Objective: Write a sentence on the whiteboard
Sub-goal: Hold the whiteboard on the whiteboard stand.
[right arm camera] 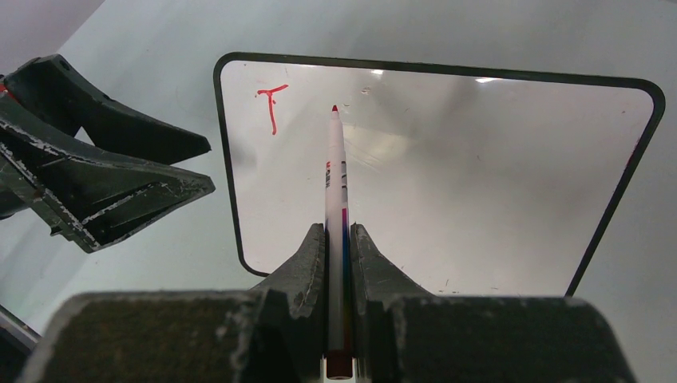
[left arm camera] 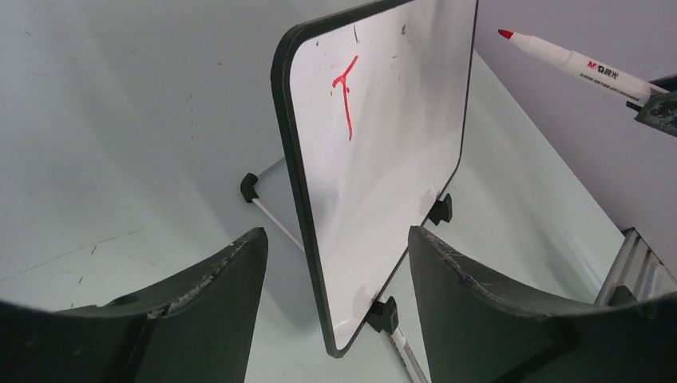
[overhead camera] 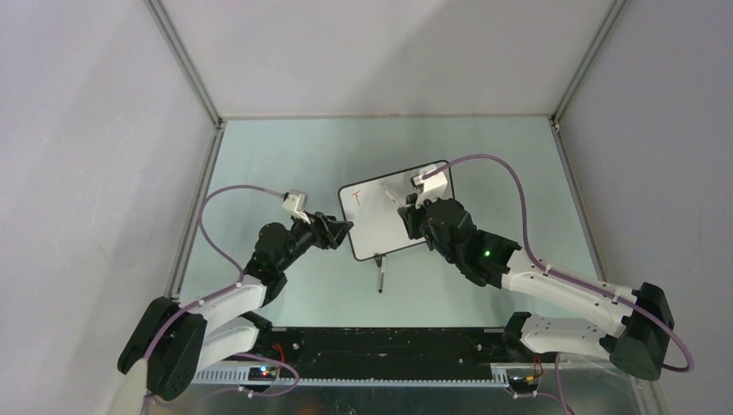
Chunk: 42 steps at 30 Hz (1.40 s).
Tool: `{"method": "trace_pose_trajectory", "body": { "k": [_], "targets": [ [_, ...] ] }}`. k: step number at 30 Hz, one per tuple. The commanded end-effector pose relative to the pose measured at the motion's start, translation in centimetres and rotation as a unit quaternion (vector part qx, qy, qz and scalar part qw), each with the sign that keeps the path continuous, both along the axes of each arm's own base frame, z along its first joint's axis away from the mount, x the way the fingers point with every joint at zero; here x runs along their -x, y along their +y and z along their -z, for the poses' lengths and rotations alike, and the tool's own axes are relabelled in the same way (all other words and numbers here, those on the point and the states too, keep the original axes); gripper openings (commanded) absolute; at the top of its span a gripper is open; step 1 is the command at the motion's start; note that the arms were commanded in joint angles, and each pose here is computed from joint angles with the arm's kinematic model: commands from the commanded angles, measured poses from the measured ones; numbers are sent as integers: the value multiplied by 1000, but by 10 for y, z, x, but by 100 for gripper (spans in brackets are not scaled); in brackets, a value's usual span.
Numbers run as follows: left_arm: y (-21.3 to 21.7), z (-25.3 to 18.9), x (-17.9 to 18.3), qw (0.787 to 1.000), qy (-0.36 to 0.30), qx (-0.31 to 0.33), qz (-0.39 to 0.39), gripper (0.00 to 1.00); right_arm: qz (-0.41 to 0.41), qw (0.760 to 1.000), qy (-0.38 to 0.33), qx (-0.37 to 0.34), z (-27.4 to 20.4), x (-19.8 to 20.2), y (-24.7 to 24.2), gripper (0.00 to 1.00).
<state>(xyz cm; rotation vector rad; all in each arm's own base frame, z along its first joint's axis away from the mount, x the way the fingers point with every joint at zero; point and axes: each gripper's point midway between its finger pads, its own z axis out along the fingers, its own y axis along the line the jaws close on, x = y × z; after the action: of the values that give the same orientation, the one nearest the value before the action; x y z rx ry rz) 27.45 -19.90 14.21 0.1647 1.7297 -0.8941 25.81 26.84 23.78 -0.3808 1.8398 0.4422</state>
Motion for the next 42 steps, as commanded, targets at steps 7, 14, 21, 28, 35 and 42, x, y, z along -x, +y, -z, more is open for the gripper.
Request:
{"method": "trace_pose_trajectory", "body": {
  "k": [7,14,21,28,35,42],
  "targets": [
    [-14,-26,-15,999,-30,8,16,70,-2,999,-22,-27,-20,0,1,0],
    [-13,-21,-29,1000,8,21,7,66,-6,999,-24,-27,-20,0,2,0],
    [-10,-20,-31,1000,6,20,9,60,-3,999,-27,-25,-21,-2,1,0],
    [-13,-15,-32,1000,15,15,18,53,-44,998,-27,-28,-22,5,13,0],
    [-9,-13,-34,1000,10,-1,9,44,-64,997,-19,-30,-20,9,21,0],
    [-11,-13,-34,1000,14,-5,15,36,-69,997,-11,-26,-14,9,25,0]
  ]
}}
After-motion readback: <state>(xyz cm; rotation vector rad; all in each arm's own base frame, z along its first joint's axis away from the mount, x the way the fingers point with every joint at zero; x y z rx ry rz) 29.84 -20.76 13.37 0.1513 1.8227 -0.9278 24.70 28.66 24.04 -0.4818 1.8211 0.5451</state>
